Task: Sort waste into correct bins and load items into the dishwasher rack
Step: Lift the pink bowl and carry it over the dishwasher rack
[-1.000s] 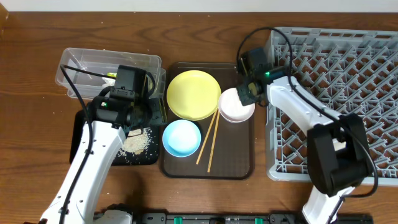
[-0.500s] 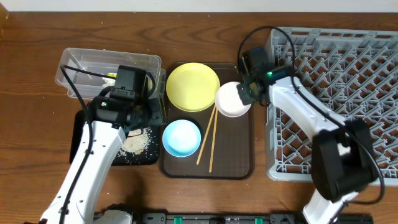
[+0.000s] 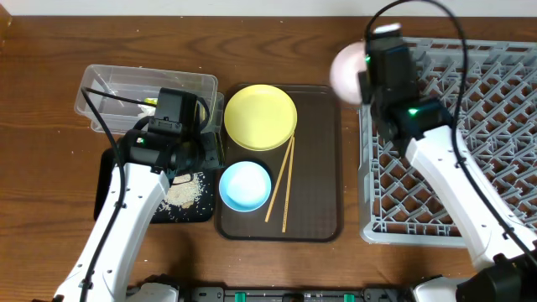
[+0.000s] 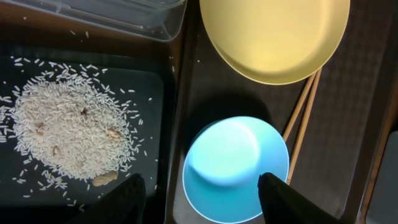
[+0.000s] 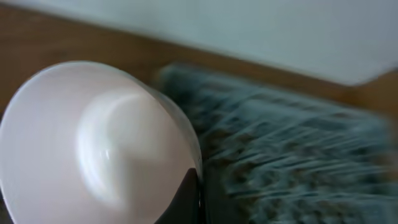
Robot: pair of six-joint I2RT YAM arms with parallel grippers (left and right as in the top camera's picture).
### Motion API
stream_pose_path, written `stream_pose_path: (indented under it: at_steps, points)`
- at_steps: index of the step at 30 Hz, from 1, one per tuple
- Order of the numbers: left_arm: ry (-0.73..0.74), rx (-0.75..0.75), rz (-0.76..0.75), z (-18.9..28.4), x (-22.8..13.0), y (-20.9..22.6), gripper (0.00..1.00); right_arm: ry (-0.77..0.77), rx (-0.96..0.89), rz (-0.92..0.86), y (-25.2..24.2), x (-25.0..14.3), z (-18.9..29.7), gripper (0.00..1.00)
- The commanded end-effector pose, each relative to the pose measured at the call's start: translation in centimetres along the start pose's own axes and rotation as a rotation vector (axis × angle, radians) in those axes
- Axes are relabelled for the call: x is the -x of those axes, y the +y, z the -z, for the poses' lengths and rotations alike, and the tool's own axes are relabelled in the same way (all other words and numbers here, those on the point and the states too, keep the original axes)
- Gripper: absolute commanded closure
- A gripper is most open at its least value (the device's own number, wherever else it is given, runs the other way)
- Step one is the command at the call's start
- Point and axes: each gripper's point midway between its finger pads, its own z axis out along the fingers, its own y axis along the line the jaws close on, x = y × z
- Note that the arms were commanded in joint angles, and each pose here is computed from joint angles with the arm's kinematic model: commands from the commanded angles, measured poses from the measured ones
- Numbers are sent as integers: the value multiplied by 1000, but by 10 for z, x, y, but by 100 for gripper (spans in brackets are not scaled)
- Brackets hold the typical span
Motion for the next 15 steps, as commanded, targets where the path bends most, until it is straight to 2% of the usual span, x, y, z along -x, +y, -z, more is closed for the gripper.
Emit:
stream_pose_path:
  at_steps: [1, 8, 11, 15]
  points:
    - [-10, 11, -8, 2, 2, 2, 39, -6, -288, 112, -57, 9, 2, 99]
    - [-14, 9, -9, 2, 3, 2, 39, -19, -455, 276, -101, 29, -12, 99]
    - [-14, 9, -9, 2, 3, 2, 39, 17, -486, 356, -113, 25, -23, 99]
    - [-15, 9, -9, 2, 3, 2, 39, 70, -537, 352, -123, 14, -30, 99]
